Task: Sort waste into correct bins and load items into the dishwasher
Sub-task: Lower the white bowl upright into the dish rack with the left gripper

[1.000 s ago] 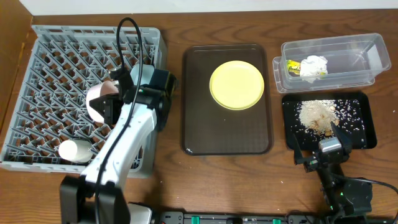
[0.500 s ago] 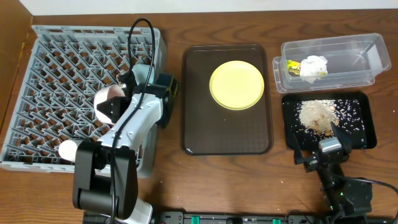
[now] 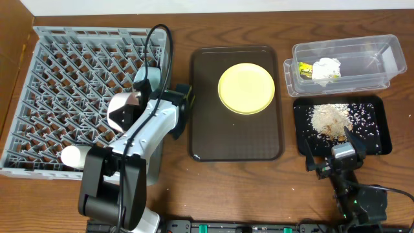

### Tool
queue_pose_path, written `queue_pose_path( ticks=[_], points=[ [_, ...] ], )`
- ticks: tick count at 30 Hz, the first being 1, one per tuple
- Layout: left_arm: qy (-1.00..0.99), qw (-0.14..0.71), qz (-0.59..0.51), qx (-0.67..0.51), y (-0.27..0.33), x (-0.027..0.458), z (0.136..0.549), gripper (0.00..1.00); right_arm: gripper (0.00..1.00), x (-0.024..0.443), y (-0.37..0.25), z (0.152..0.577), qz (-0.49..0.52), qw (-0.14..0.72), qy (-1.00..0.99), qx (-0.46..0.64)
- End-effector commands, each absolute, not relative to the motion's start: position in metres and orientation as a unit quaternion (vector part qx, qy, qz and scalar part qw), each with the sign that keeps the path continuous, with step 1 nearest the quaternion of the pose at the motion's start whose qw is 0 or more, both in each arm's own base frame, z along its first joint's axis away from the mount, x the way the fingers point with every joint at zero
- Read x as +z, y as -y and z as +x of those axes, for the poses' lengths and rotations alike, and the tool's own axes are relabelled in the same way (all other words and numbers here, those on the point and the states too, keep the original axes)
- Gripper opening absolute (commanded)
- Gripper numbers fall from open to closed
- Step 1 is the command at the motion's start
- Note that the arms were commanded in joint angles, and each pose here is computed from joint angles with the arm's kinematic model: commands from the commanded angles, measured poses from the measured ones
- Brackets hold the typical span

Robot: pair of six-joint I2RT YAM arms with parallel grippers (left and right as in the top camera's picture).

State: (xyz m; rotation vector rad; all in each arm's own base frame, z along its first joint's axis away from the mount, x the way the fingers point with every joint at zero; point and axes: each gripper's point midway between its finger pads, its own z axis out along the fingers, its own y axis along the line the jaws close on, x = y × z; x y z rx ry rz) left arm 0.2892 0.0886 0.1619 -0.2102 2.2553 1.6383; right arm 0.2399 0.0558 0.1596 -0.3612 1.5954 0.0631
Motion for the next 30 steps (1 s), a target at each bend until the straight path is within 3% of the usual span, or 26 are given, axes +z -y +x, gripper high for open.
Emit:
queue_pose_path(
  ticks=[1,2,5,15,19,22,23,26,27,28,29,30],
  points=[
    [-0.823,0.160,-0.131,0.529,-0.084,0.144,0.275,0.44,0.99,0.159,-0.056,0.240,-0.164,0.684,-0.711,0.026],
    [-0.842,0.144,-0.150,0.499,-0.079,0.136,0.268,0.56,0.99,0.159,-0.055,0.240,-0.163,0.684,-0.711,0.026],
    [-0.875,0.112,-0.175,0.437,-0.066,0.130,0.258,0.66,0.99,0.159,-0.055,0.240,-0.163,0.684,-0.711,0.026],
    [-0.969,0.074,-0.202,0.123,0.020,0.127,0.247,0.73,0.99,0.159,-0.055,0.240,-0.163,0.684,-0.711,0.026],
    [-0.981,0.098,-0.165,-0.016,0.064,0.141,0.257,0.75,0.99,0.159,-0.056,0.240,-0.164,0.684,-0.711,0.026],
    [-0.978,0.139,-0.146,-0.048,0.073,0.154,0.270,0.75,0.99,0.159,-0.056,0.240,-0.164,0.684,-0.711,0.026],
    [-0.978,0.146,-0.138,-0.049,0.073,0.155,0.273,0.74,0.99,0.159,-0.056,0.240,-0.164,0.684,-0.711,0.026],
    [-0.974,0.179,-0.136,0.008,0.053,0.158,0.283,0.50,0.99,0.159,-0.056,0.240,-0.164,0.684,-0.711,0.026],
    [-0.970,0.193,-0.141,0.040,0.042,0.160,0.286,0.47,0.99,0.159,-0.056,0.240,-0.164,0.684,-0.711,0.026],
    [-0.960,0.220,-0.150,0.090,0.023,0.166,0.293,0.27,0.99,0.159,-0.055,0.240,-0.163,0.684,-0.711,0.026],
    [-0.951,0.238,-0.157,0.123,0.012,0.172,0.296,0.14,0.99,0.159,-0.056,0.240,-0.164,0.684,-0.711,0.026],
    [-0.940,0.256,-0.163,0.153,0.001,0.178,0.301,0.09,0.99,0.159,-0.056,0.240,-0.164,0.684,-0.711,0.026]
  ],
)
